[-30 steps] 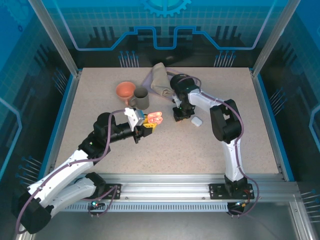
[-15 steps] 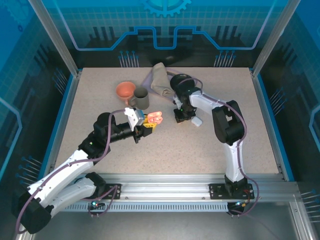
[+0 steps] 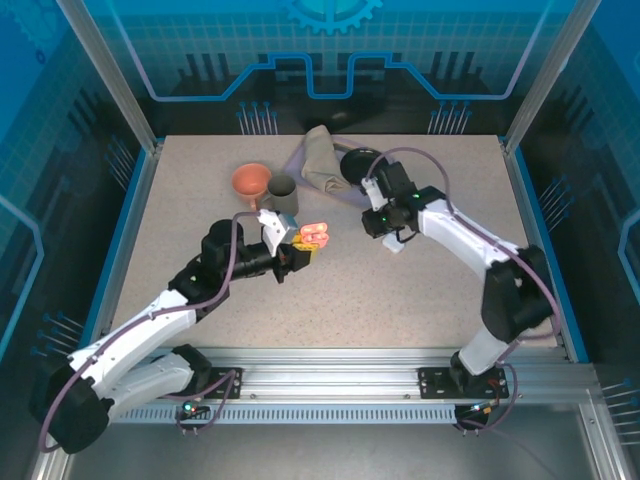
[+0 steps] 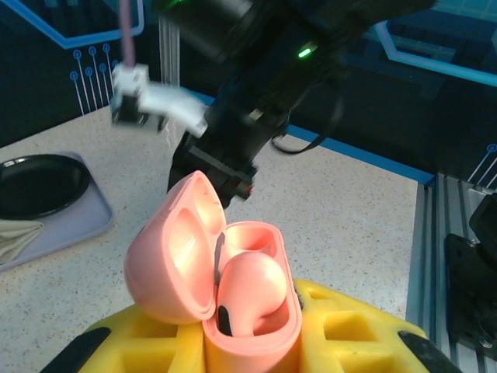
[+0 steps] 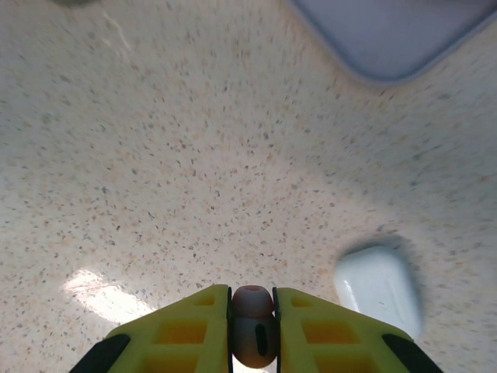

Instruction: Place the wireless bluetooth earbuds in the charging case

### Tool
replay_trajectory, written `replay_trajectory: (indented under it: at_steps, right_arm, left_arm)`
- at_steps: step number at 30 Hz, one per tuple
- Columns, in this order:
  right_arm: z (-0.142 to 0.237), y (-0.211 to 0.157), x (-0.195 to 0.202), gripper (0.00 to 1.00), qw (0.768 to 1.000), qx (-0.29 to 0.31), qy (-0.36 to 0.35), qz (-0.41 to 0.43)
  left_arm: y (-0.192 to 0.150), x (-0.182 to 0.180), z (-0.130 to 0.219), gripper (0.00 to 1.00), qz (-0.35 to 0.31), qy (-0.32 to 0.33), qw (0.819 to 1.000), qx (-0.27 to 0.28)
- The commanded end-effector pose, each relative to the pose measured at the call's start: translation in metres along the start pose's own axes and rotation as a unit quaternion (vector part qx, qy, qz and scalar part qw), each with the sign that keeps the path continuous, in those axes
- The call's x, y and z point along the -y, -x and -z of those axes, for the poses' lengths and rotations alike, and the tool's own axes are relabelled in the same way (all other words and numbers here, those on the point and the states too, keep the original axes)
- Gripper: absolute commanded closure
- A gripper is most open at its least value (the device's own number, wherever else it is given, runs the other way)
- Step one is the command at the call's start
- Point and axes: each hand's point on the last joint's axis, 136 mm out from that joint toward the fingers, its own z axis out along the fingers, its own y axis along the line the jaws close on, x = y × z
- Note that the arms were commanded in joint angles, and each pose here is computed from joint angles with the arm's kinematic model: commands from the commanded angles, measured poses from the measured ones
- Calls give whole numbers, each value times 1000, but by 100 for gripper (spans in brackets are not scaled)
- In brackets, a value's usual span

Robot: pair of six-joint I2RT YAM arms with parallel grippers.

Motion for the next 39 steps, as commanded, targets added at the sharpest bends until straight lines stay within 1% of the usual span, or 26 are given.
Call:
replay_trajectory:
  at_steps: [1,6,10,16,21,24,30,36,39]
  right_arm:
    - [35,20,-4,81,996,84,-7,37]
    - [92,31,-19,81,978,181,-15,106]
    - [138,40,-39,81,951,260,-19,166]
    - [193,47,-68,80,912,337,-15,235]
    - [214,45,-90,80,893,364,16,264]
    - [221,46,-101,80,883,374,16,282]
    - [220,47,-118,80,865,365,-30,343]
    - [210,50,-139,80,837,336,-75,426]
    - [204,53,-144,80,826,323,-85,455]
  left_arm:
    - [19,-1,-3,100,22,0,1000,12]
    - [16,1,-6,100,37,-11,999,11]
    - [20,4,-4,100,25,-18,999,29]
    - [32,7,-3,100,11,-27,999,43]
    - [42,9,-10,100,18,-39,998,39]
    - [44,13,-13,100,21,-52,998,37]
    - [44,15,-14,100,21,-56,998,36]
    - [44,16,-13,100,17,-57,998,35]
    - [43,16,-13,100,16,-56,998,33]
